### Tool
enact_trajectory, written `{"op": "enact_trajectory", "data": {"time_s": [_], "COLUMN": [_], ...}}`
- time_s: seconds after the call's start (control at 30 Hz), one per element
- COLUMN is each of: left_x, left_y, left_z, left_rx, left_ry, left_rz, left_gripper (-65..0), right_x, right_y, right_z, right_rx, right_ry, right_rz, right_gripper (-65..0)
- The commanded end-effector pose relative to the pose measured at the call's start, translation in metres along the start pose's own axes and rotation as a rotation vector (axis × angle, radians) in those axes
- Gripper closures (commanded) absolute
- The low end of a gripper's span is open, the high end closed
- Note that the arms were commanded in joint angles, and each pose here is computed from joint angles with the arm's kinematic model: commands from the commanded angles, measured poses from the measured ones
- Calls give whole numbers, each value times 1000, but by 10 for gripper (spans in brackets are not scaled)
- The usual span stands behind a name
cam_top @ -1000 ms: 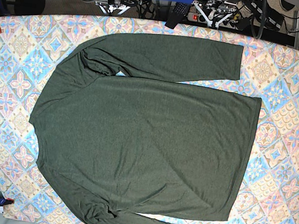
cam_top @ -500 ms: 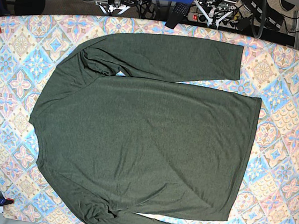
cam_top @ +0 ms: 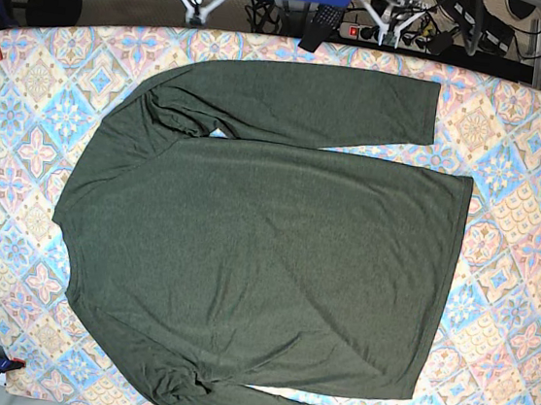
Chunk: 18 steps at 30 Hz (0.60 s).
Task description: Fold the T-shirt properly
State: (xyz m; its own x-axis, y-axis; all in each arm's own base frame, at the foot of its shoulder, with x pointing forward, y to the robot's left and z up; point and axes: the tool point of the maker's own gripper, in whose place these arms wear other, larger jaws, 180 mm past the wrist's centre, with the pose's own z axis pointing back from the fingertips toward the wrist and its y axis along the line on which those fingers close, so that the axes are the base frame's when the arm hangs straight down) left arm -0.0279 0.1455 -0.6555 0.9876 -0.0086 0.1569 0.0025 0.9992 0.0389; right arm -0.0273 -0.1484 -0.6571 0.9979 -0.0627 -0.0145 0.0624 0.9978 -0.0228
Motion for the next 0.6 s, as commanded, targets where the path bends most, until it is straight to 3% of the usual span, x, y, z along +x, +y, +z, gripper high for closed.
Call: {"op": "enact_trajectory", "data": {"time_s": [0.0, 0.23, 0.57], "left_x": [-4, -14, -37], "left_y": [2, 17, 27], "left_z": [3, 13, 27], "left_rx": [5, 25, 37], "left_ry": [-10, -38, -37], "left_rz": [-2, -15, -29], "left_gripper": [0, 0, 0], "right_x": [3, 4, -27], "right_y": [-4, -26, -31], "right_z": [1, 11, 22], "right_rx": [-7, -43, -52], "right_ry": [-23, -83, -77], "right_rz": [3, 14, 23], "right_gripper": [0, 0, 0]}}
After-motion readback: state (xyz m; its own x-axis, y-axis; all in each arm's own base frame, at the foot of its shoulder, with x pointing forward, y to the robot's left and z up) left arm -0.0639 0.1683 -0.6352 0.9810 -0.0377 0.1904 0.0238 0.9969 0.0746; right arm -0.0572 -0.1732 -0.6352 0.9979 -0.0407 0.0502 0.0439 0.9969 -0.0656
